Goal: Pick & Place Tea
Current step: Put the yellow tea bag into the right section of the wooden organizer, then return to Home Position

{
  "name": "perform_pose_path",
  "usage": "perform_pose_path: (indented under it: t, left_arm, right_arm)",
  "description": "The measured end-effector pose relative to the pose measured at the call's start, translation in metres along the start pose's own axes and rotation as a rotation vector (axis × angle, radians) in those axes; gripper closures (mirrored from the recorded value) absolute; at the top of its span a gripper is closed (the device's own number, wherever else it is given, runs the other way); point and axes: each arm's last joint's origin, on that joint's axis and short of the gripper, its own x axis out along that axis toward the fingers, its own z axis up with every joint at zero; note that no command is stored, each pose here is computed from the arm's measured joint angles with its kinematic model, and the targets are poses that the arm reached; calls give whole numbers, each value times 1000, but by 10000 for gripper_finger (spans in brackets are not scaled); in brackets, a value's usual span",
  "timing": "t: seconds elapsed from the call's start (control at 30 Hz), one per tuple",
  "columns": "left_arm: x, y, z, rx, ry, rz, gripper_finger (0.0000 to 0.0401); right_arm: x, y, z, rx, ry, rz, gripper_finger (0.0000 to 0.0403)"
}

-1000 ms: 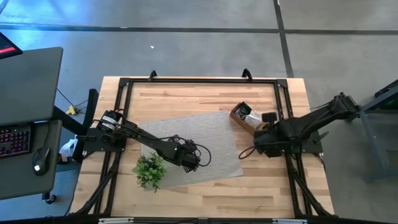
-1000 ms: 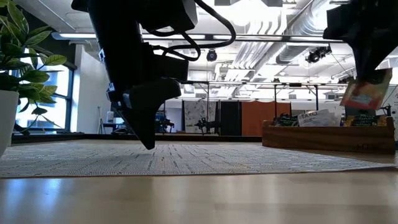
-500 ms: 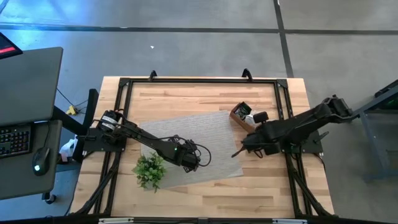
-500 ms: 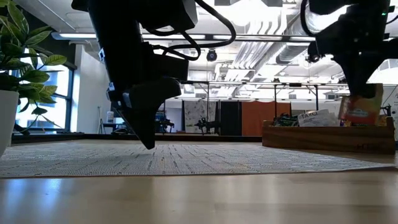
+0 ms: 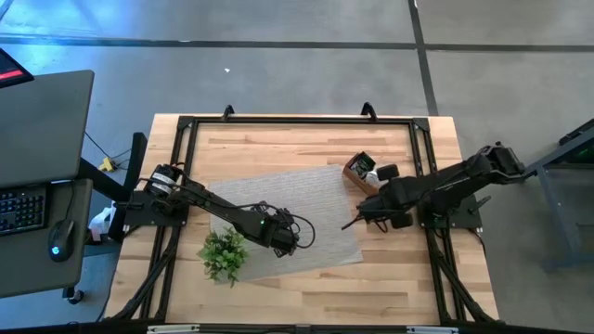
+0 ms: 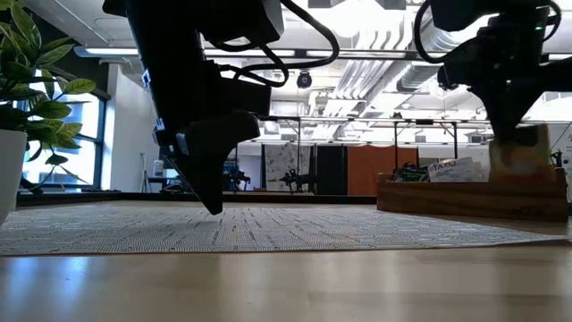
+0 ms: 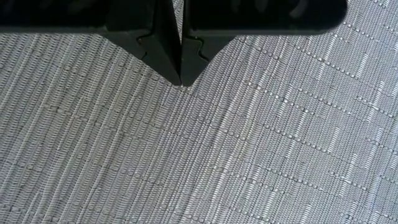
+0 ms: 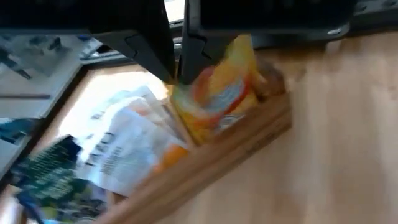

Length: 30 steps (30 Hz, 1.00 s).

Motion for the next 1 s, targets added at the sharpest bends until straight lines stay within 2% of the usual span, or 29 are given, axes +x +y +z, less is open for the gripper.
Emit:
perform_pose_path:
  t: [0.3, 0.5, 0.77, 0.9, 1.0]
  left_arm:
    - [0, 0, 0, 0, 7, -6, 401]
    - [0, 0, 0, 0, 7, -6, 401]
    - [0, 0, 0, 0, 7, -7, 401]
    - [0, -1, 0, -2, 4, -10, 401]
    - [0, -1, 0, -2, 3, -10, 401]
  right_arm:
    - [3, -7, 0, 64, 14, -30, 315]
    - [1, -10, -4, 82, 39, -108, 289]
    - [-7, -9, -14, 302, 103, 44, 309]
    - [10, 1, -18, 337, 152, 128, 337]
    - [26, 9, -18, 328, 154, 137, 369]
